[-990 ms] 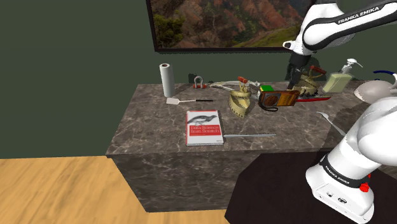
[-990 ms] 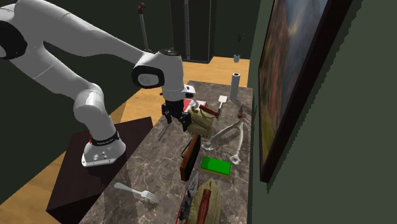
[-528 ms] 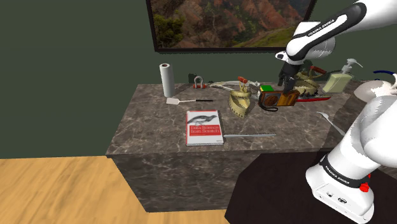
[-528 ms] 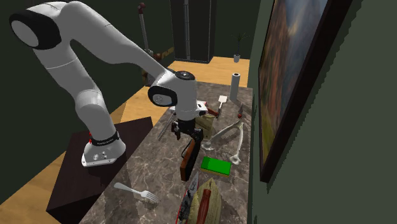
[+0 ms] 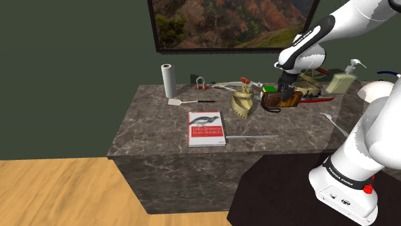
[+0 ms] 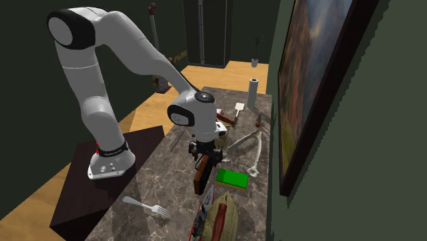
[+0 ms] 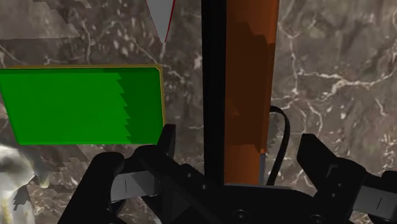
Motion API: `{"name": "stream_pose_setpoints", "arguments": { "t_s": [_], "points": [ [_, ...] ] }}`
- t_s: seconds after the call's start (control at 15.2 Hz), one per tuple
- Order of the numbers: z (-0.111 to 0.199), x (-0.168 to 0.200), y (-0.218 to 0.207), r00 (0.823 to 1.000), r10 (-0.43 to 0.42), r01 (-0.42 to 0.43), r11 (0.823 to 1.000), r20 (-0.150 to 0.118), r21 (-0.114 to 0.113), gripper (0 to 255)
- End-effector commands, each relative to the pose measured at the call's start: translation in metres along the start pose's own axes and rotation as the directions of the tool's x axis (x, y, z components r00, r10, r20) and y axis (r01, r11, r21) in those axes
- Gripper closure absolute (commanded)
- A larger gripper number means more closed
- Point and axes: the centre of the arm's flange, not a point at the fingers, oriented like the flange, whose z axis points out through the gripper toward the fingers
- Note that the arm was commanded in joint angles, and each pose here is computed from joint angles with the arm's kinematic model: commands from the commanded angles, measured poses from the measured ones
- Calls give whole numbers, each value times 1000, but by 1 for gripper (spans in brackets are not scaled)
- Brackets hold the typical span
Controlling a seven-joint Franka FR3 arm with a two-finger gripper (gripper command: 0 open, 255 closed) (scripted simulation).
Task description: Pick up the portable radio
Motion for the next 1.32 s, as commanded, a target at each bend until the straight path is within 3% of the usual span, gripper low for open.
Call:
{"name": "stream_pose_setpoints", "arguments": {
  "t_s": [0.0,0.07,0.13,0.73,1.25],
  "points": [
    [9,1,2,1000,0,0,1000,0,-1,0],
    [9,1,2,1000,0,0,1000,0,-1,0],
    [9,1,1,1000,0,0,1000,0,-1,255],
    [9,1,2,1000,0,0,1000,0,-1,255],
    [-33,1,1,1000,0,0,1000,0,-1,255]
  ]
}}
